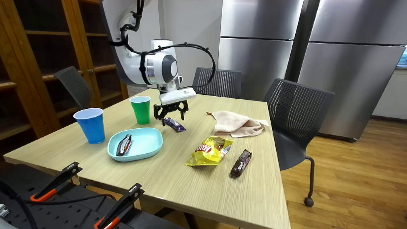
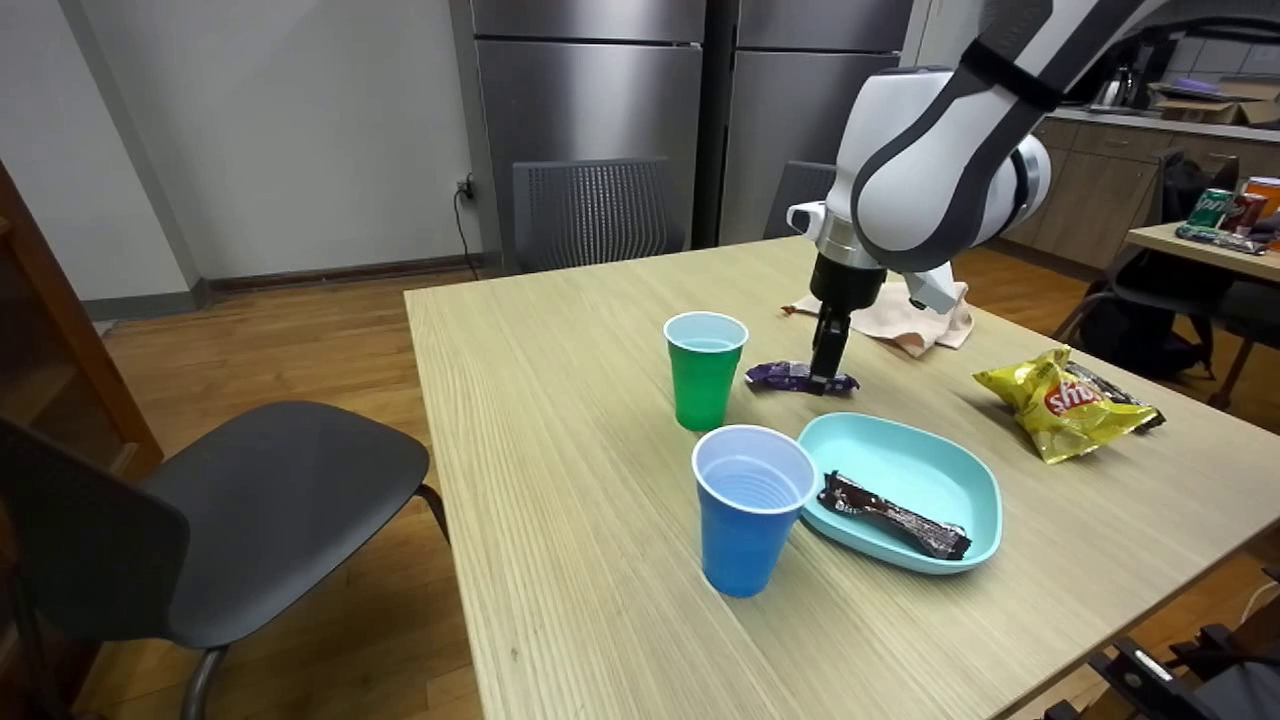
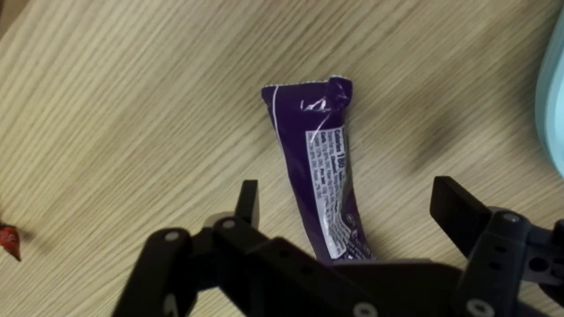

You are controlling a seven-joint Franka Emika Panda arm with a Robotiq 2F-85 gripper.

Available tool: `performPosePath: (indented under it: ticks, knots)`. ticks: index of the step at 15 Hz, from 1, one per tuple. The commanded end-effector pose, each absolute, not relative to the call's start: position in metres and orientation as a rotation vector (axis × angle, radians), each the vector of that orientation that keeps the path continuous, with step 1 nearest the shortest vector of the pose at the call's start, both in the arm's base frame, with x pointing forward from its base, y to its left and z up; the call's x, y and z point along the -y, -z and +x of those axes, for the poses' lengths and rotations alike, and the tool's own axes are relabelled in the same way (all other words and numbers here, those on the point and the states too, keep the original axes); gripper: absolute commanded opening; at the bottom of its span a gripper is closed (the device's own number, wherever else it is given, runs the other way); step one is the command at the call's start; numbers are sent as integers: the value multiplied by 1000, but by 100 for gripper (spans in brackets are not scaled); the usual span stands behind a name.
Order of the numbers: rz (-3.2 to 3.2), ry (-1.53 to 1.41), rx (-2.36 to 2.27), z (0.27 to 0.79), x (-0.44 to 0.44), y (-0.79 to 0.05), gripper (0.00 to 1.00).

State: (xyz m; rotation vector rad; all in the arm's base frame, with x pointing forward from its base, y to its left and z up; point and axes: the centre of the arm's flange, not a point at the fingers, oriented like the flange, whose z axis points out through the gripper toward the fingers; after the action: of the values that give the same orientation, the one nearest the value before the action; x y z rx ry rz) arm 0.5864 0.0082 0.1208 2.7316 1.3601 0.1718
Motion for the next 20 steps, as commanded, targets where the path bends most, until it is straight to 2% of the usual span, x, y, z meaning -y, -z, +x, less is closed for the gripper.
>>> performPosePath:
  ticks: [1,2,3,4,13,20]
  knots:
    - [2720,-139,-1407,599,-3,-117,100]
    - [2721,-139,-1408,599,-3,-116,100]
    - [2721,-143,-1413,599,-3,-115,75]
    - [2720,-146,-1416,599,-3,-114,74]
    - [2752,-171,-1357,599,2,-123,3]
    - [2823,-308,-1169,583,8,-160,4]
